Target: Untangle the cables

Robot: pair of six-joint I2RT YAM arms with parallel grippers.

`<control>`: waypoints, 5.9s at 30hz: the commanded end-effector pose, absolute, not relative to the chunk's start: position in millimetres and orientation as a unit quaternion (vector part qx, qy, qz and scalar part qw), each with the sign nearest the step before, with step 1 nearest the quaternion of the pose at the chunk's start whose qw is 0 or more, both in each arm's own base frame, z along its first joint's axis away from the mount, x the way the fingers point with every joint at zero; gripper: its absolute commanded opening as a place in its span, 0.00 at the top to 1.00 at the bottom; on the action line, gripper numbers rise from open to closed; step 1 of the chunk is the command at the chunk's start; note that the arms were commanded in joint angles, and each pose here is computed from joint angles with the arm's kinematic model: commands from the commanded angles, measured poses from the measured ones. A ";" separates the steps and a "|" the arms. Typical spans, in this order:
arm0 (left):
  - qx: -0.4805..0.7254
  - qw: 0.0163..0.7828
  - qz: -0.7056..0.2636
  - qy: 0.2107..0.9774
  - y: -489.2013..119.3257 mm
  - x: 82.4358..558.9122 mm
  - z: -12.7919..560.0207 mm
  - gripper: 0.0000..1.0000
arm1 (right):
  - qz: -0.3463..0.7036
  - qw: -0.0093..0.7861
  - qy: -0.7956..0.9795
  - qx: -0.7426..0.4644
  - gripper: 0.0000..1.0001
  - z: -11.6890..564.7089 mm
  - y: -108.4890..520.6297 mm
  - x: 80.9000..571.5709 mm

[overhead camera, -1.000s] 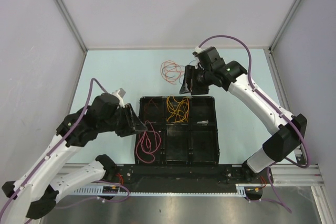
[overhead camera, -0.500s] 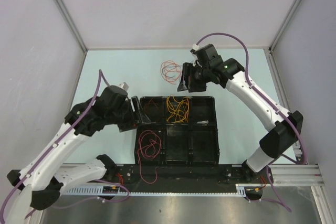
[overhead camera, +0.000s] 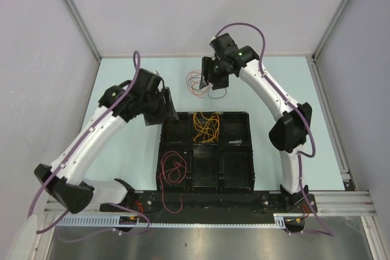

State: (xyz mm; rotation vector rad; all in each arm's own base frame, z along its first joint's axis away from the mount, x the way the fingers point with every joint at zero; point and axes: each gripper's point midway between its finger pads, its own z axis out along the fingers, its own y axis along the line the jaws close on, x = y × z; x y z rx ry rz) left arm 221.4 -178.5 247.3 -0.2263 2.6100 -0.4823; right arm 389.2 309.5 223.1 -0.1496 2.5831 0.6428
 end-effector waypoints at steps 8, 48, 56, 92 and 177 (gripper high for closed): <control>-0.019 0.264 -0.221 0.939 -224.9 311.0 276.6 0.39 | 0.171 0.219 0.959 0.061 0.47 169.3 239.4 476.8; -0.061 0.279 -0.140 0.948 -167.3 343.2 277.2 0.41 | 0.376 0.161 0.898 0.166 0.62 44.7 273.6 573.6; -0.069 0.278 -0.143 0.947 -165.5 339.0 277.8 0.42 | 0.387 0.182 0.889 0.160 1.00 63.8 272.2 581.3; -0.058 0.284 -0.221 0.931 -176.8 300.9 253.9 0.44 | 0.497 0.411 0.754 -0.127 1.00 477.3 311.9 364.6; -0.045 0.283 -0.223 0.932 -179.6 285.9 238.7 0.45 | 0.282 0.089 0.947 -0.126 1.00 192.4 298.8 141.0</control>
